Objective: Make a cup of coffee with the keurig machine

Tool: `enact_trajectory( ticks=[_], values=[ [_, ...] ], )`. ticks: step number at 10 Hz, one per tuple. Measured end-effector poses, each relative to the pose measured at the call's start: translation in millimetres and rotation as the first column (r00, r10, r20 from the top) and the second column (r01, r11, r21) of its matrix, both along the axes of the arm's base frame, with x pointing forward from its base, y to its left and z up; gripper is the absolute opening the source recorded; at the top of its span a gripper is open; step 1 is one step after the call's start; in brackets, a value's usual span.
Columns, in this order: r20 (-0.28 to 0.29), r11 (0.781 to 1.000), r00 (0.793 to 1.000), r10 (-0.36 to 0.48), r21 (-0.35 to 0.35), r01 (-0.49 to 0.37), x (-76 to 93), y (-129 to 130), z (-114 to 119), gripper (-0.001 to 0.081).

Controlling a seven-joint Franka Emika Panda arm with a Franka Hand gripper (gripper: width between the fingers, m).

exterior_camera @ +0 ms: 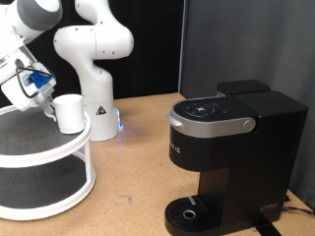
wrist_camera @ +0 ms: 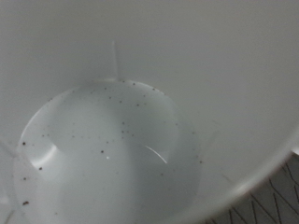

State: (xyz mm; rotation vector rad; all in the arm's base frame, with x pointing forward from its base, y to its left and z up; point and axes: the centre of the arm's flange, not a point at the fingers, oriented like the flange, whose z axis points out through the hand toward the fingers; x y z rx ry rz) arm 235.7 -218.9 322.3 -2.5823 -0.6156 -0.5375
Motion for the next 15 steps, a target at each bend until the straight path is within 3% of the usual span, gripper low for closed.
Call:
enact_trajectory(
  ticks=[2, 5, 8, 10, 12, 15],
  values=[
    [-0.004, 1.0, 1.0, 0.0, 0.022, 0.0, 0.0, 0.2, 6.1, 0.007],
    [-0.025, 0.997, 1.0, -0.02, 0.068, 0.021, -0.4, 2.3, 38.0, 0.007],
    [-0.077, 0.999, 0.997, -0.022, 0.041, 0.025, -3.2, 11.3, 73.0, 0.007],
    [-0.084, 0.996, 0.995, -0.046, 0.073, 0.052, -2.6, 13.9, 69.5, 0.007],
    [-0.101, 0.983, 0.987, -0.125, 0.124, 0.137, 8.5, 26.2, 67.3, 0.007],
    [-0.101, 0.973, 0.975, -0.197, 0.103, 0.208, 43.1, 53.4, 69.8, 0.007]
  ],
)
